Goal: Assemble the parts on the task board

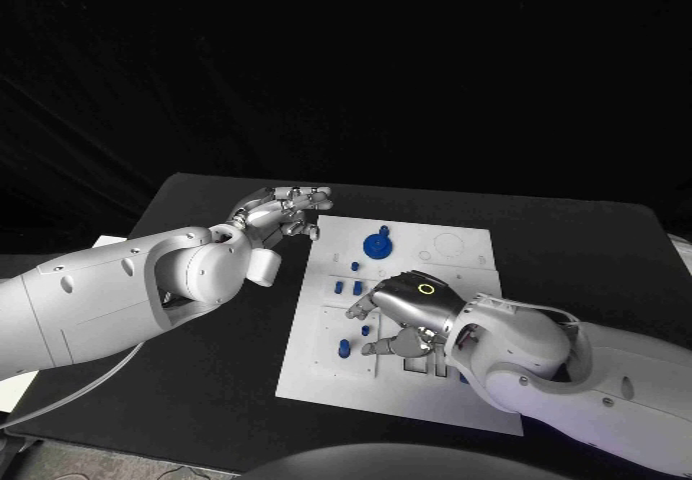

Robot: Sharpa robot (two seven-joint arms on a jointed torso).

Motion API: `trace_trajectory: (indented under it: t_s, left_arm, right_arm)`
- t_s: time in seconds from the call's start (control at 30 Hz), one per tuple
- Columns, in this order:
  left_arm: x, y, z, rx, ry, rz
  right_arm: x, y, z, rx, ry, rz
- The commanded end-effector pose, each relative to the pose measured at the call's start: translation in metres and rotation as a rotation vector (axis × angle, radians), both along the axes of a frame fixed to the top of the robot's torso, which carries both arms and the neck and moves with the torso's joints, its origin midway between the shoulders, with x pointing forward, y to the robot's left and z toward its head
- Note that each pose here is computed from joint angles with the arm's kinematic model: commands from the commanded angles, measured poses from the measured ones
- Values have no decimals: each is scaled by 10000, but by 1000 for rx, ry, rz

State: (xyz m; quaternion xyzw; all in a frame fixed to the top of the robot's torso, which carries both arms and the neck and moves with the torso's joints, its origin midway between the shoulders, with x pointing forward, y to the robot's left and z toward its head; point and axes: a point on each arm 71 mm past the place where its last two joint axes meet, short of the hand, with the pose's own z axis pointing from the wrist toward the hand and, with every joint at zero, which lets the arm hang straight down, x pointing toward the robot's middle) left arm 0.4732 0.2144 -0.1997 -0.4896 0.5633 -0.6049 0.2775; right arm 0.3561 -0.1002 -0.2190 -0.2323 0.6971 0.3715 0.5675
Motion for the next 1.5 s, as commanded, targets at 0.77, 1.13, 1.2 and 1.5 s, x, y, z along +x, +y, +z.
trace_trajectory:
  t_s: [0.77,1.13,1.2,1.5]
  left_arm:
    - [-34,-7,-4,-11,0,-15]
    - [-32,3,-31,-8,4,-17]
    - [-31,4,-35,-8,4,-17]
    - [-31,8,-42,-7,5,-16]
  right_arm:
    - [-60,-1501,19,-97,263,-623]
    - [-162,-1494,-78,-151,290,-644]
    - [-169,-1483,-94,-156,295,-641]
    - [-188,-1416,-167,-184,311,-620]
